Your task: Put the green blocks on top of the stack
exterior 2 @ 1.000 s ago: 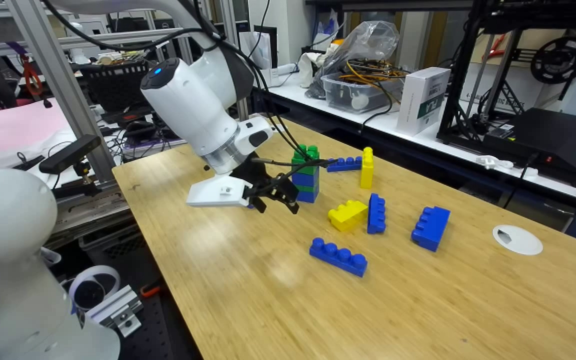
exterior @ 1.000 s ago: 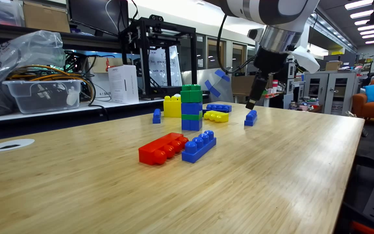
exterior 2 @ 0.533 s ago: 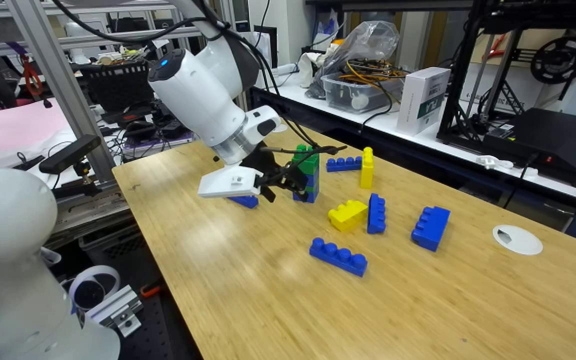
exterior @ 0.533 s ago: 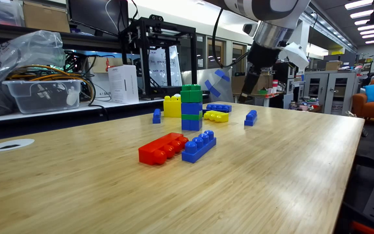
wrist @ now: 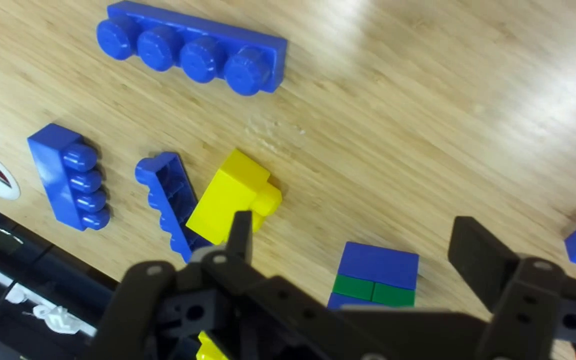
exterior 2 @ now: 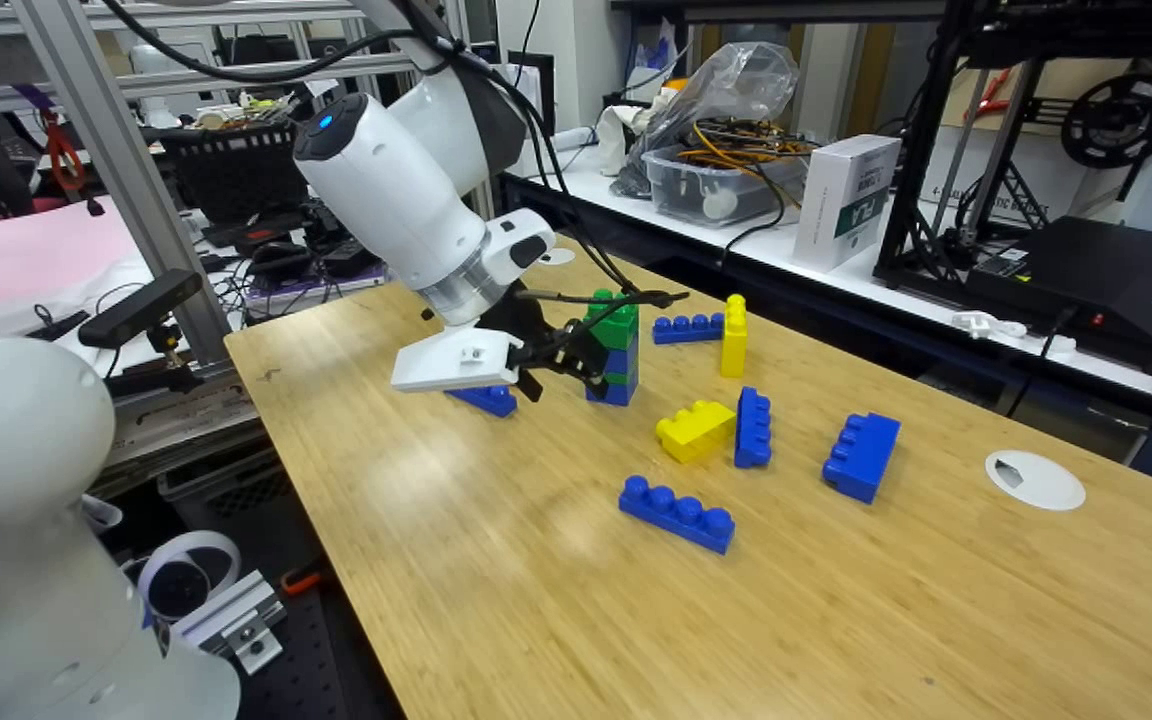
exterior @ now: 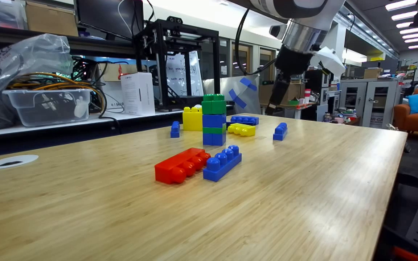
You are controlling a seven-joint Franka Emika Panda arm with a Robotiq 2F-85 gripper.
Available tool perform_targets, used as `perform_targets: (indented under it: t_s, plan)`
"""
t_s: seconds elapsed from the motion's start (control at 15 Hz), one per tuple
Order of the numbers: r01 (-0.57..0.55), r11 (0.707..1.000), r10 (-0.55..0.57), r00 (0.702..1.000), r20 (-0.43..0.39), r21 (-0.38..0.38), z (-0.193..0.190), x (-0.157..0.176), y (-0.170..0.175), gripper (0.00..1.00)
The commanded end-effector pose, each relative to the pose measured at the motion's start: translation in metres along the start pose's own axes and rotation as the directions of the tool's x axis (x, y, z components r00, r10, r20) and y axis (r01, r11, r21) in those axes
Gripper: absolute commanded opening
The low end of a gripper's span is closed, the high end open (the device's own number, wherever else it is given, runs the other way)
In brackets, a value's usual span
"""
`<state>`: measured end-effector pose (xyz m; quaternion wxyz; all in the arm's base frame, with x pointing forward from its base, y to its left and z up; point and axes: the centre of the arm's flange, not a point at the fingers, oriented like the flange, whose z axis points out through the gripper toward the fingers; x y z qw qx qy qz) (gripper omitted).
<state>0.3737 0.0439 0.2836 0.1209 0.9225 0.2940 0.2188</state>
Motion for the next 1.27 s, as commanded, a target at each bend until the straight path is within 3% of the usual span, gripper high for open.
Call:
perform_targets:
  t_s: [0.0,0.8,0.87,1.2]
  plan:
    - [0.034,0.999,-0.035,0.999,0.033,0.02,-0.055,0.043,0.015,1.0]
    - [0.073,0.997,-0.074,0.996,0.051,0.017,-0.053,0.046,0.008,1.0]
    - [0.06,0.998,-0.06,0.998,0.021,0.011,0.005,0.002,-0.013,1.0]
    - [0.065,0.998,-0.066,0.998,0.025,0.011,0.006,0.002,-0.014,1.0]
